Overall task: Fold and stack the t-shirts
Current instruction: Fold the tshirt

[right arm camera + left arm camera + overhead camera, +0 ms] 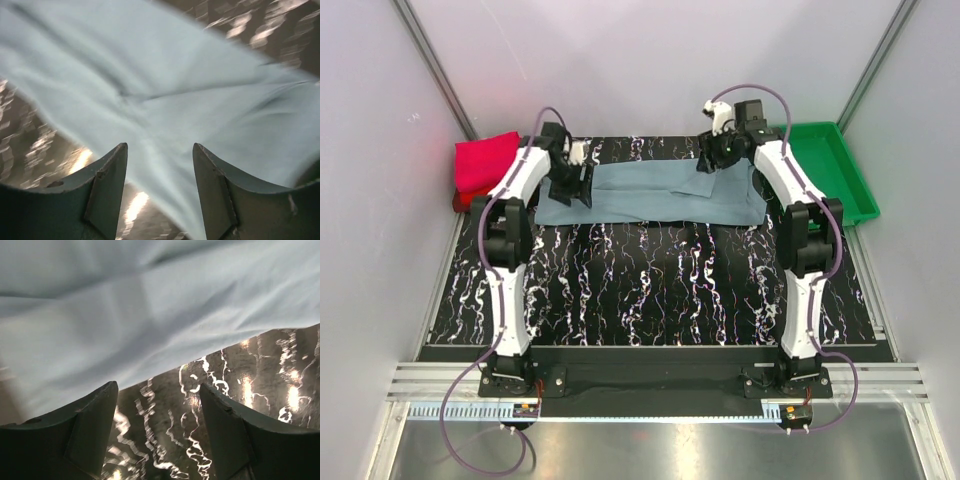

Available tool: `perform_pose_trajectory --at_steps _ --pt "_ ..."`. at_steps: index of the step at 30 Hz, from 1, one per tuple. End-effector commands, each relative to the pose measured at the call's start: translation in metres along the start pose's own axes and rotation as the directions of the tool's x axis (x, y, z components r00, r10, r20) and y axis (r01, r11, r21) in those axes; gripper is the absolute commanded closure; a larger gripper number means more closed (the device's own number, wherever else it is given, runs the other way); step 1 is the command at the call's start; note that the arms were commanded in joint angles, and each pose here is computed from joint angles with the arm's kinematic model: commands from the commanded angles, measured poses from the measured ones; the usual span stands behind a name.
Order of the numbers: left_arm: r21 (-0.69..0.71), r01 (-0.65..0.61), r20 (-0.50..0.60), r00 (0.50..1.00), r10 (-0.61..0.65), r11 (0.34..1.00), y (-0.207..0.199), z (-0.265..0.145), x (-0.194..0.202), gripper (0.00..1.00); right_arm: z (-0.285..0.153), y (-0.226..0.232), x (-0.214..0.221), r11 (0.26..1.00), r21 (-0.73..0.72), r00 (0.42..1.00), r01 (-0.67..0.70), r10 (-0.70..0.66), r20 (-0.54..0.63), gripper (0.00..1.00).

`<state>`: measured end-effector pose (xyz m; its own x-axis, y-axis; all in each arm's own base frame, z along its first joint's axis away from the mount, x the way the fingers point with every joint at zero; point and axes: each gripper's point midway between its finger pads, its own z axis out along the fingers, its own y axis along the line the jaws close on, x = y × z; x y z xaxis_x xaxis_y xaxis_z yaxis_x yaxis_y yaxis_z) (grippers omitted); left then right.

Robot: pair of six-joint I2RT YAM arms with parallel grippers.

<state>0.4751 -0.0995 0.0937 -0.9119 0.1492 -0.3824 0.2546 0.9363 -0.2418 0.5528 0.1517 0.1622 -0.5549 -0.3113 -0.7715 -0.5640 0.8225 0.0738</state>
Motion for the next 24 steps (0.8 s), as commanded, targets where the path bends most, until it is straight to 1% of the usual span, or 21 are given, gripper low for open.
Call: perform_pose_trajectory --at_steps 1,3,8,11,17,24 --pt "0.061 0.053 -0.070 0.996 -0.049 0.997 -0.002 0.019 0.016 0.29 0.006 0.052 0.026 0.966 -0.215 0.987 -0.144 0.124 -0.106 0.39" --pt "0.058 0.065 -0.090 0.994 -0.060 0.996 0.002 0.030 0.020 0.29 0.013 0.059 0.035 0.959 -0.228 0.980 -0.168 0.138 -0.143 0.39" --pt "0.029 0.060 -0.108 0.993 -0.057 0.998 0.009 0.047 0.020 0.29 0.029 0.069 0.048 0.948 -0.259 0.974 -0.183 0.139 -0.179 0.39" --pt "0.026 0.069 -0.132 0.989 -0.065 0.997 0.010 0.054 0.027 0.28 0.039 0.073 0.059 0.938 -0.279 0.966 -0.207 0.151 -0.210 0.39" --pt "0.028 0.066 -0.152 0.987 -0.061 0.997 0.006 0.056 0.035 0.29 0.058 0.089 0.073 0.921 -0.315 0.956 -0.230 0.153 -0.251 0.39" --pt "0.026 0.065 -0.163 0.985 -0.060 0.998 0.005 0.057 0.039 0.29 0.071 0.089 0.079 0.924 -0.306 0.954 -0.228 0.149 -0.260 0.40"
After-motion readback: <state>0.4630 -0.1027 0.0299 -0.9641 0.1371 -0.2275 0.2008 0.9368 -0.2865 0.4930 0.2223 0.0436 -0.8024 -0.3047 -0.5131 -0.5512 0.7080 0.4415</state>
